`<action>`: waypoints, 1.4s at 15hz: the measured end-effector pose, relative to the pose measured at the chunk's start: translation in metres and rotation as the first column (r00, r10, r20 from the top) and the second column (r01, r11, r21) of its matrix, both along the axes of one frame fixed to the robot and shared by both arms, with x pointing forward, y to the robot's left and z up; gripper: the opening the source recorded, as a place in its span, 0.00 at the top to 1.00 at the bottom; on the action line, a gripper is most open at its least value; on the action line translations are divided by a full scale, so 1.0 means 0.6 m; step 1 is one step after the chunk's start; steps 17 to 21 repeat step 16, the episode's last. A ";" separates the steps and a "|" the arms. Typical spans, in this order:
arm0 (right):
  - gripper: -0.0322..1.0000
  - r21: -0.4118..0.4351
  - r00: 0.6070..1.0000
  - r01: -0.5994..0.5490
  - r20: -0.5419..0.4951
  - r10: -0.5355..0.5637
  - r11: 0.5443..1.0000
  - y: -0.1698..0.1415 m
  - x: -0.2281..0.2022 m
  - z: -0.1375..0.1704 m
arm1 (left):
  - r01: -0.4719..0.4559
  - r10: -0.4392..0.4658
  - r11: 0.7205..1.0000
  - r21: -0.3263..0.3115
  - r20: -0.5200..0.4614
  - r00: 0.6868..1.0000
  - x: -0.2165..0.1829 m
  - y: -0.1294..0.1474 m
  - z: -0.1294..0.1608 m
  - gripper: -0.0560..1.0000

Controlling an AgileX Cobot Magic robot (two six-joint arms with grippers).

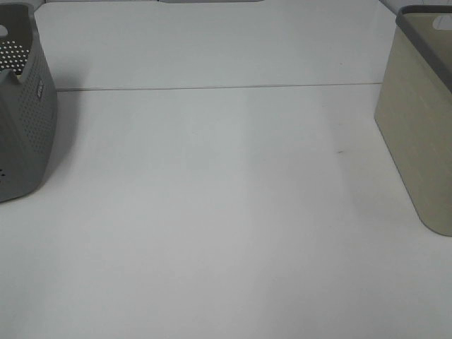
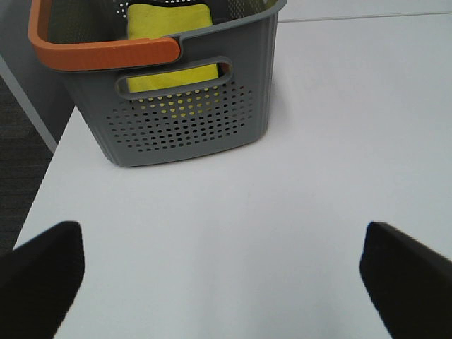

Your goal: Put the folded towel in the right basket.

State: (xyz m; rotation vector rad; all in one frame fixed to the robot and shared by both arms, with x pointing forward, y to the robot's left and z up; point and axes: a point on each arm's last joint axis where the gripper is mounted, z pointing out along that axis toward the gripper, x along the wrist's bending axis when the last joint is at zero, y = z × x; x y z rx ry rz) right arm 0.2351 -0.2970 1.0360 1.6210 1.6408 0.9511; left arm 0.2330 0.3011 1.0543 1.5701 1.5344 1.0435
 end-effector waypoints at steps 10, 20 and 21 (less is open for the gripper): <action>0.03 0.000 1.000 0.000 0.008 0.000 1.000 0.000 0.001 0.001 | 0.000 0.000 1.000 0.000 0.000 1.000 0.000 0.000 0.000 0.01; 0.03 0.001 1.000 0.000 0.009 0.000 1.000 0.000 0.001 0.001 | 0.000 0.000 1.000 0.000 0.000 1.000 0.000 0.000 0.000 0.01; 0.03 0.001 1.000 0.000 0.009 0.000 1.000 0.000 0.001 0.001 | 0.000 0.000 1.000 0.000 0.000 1.000 0.000 0.000 0.000 0.01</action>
